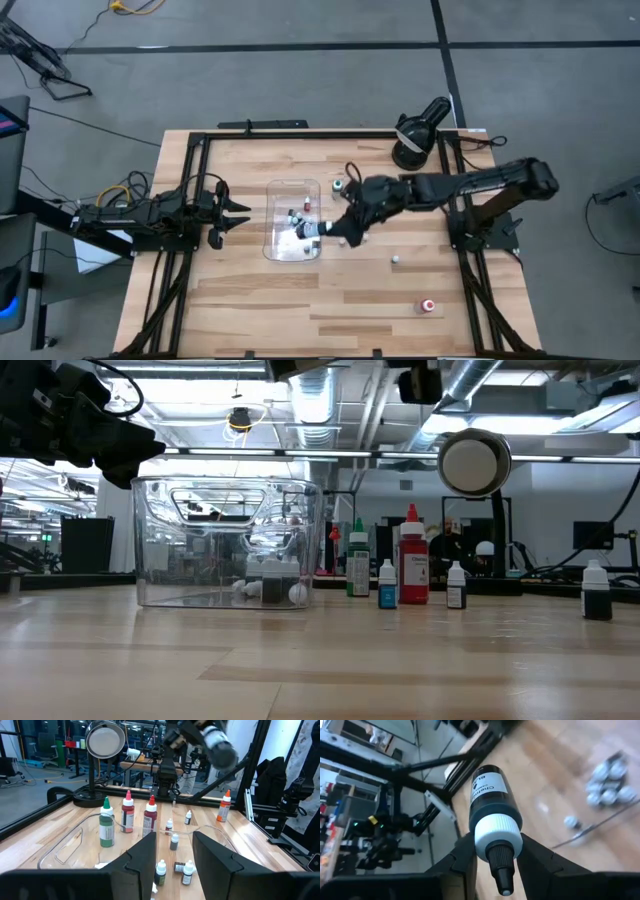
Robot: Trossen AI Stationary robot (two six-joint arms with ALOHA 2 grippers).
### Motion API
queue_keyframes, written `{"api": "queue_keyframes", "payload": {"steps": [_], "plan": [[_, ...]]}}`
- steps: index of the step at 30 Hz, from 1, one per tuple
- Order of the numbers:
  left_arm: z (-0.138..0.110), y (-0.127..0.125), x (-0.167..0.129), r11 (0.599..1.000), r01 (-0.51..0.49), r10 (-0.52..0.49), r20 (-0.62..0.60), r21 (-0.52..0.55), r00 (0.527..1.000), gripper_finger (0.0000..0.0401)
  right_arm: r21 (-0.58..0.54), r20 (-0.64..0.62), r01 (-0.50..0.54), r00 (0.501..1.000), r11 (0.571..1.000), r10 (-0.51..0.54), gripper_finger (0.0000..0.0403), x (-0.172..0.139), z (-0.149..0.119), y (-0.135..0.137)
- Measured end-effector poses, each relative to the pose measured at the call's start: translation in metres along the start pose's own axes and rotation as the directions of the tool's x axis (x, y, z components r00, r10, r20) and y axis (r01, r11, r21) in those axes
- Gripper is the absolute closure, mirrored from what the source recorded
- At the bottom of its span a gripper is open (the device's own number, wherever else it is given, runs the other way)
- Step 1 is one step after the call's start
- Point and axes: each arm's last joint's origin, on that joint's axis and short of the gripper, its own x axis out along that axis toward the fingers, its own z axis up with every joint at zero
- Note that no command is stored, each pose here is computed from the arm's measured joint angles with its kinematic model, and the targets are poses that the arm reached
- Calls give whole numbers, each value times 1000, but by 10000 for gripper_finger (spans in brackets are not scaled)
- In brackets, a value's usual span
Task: Pick & Place food coloring
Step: Put the large dark blue food coloring bottle into the transparent bin
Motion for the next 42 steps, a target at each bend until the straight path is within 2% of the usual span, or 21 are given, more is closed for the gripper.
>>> {"api": "queue_keyframes", "payload": {"steps": [9, 14, 18, 22, 28, 31, 36, 42], "plan": [[0, 0, 0, 1000, 0, 0, 0, 0, 1000, 283, -145, 83, 49, 996, 988, -37, 300, -13, 27, -14], [0, 0, 0, 1000, 0, 0, 0, 0, 1000, 283, -242, 82, 127, 990, 962, -110, 300, -19, 41, -19], [0, 0, 0, 1000, 0, 0, 0, 0, 1000, 283, -358, 71, 231, 973, 905, -221, 300, -21, 52, -20], [0, 0, 0, 1000, 1, -1, 0, 0, 1000, 283, -491, 55, 291, 951, 821, -304, 300, -19, 64, -15], [0, 0, 0, 1000, -1, 1, 0, 0, 1000, 283, -656, 9, 315, 912, 686, -410, 300, -4, 84, -8], [0, 0, 0, 1000, 0, 0, 0, 0, 1000, 283, -709, -38, 297, 890, 639, -455, 300, 12, 93, -11], [0, 0, 0, 1000, -1, 1, 0, 0, 1000, 283, -769, -147, 247, 829, 589, -540, 300, 38, 105, -18], [0, 0, 0, 1000, 0, 0, 0, 0, 1000, 283, -778, -281, 209, 728, 592, -626, 300, 63, 114, -33]]}}
